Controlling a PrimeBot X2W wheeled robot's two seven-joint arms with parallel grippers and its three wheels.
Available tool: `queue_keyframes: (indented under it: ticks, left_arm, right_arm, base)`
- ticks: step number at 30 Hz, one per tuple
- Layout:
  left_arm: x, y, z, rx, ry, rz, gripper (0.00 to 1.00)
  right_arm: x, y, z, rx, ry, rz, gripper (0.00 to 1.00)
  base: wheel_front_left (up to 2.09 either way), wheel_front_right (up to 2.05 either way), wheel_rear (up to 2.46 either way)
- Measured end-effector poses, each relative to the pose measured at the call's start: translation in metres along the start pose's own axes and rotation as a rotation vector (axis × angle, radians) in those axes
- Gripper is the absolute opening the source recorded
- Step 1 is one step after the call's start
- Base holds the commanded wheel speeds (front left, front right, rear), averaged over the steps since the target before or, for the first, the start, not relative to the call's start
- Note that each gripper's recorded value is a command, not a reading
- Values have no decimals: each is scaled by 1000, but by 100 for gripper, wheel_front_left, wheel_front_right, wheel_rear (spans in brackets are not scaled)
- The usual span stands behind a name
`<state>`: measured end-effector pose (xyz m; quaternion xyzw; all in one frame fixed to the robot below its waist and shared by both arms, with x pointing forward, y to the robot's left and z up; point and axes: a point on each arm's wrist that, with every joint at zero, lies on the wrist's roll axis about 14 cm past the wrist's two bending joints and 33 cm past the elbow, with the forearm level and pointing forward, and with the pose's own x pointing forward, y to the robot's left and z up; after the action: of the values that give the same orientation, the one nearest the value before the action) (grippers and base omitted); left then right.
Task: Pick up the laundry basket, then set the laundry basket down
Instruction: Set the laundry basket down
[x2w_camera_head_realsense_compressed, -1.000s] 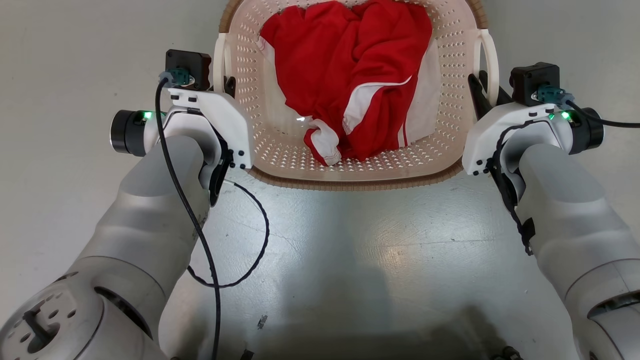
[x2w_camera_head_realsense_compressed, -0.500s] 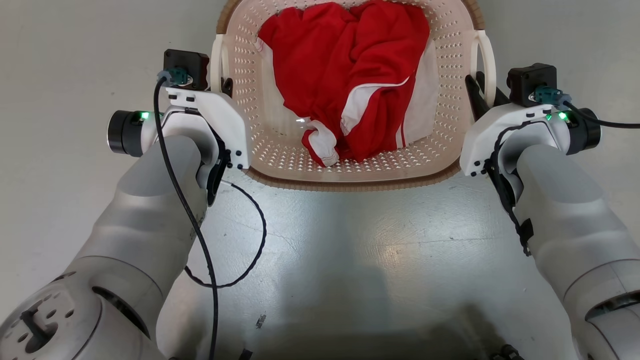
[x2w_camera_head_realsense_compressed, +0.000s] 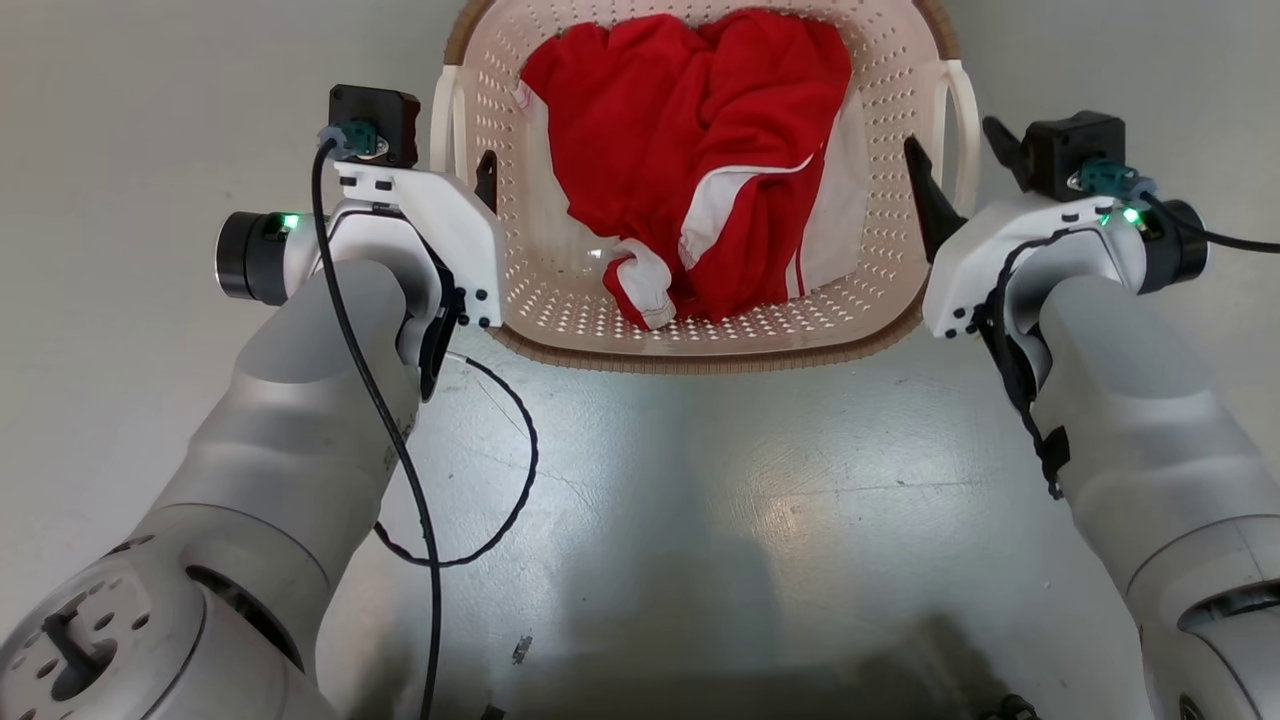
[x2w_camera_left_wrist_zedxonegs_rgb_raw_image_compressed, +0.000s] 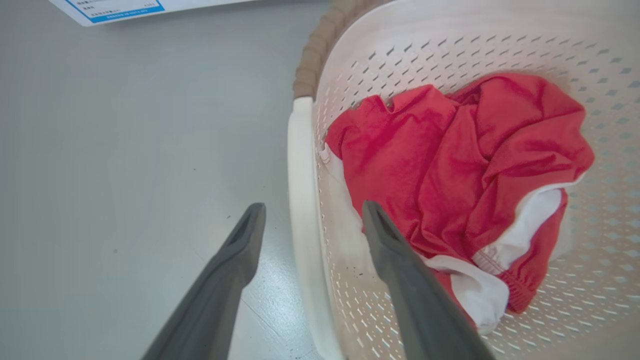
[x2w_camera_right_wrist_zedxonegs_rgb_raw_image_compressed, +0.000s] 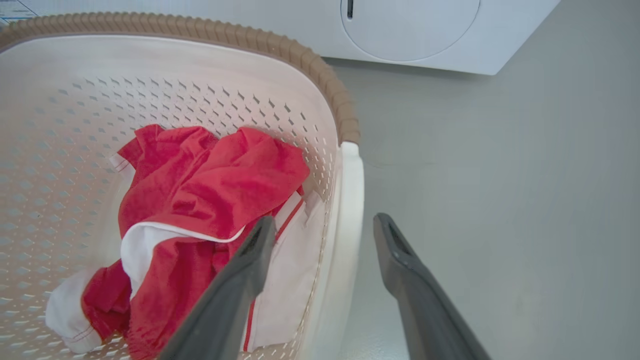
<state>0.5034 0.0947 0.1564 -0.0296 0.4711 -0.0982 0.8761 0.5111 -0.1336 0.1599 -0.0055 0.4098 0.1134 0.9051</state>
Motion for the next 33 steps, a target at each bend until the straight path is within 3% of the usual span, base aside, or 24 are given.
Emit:
queue_keyframes:
  ticks: [9, 18, 24, 33]
  left_arm:
    - [-14, 3, 24, -52, -74, 31, 100]
    - [-49, 4, 49, -104, -185, 58, 100]
    - [-90, -4, 89, -106, -321, 37, 100]
    - [-156, 6, 100, -120, -468, 63, 100]
  right_arm:
    - [-13, -5, 38, -5, -124, -24, 100]
    - [-50, -14, 83, -25, -274, -72, 100]
    - [-88, -16, 119, -58, -389, -104, 100]
    - [-146, -9, 152, -84, -520, -124, 100]
  base:
    - [0, 0, 0]
    - [0, 0, 0]
    - [0, 0, 0]
    - [0, 0, 0]
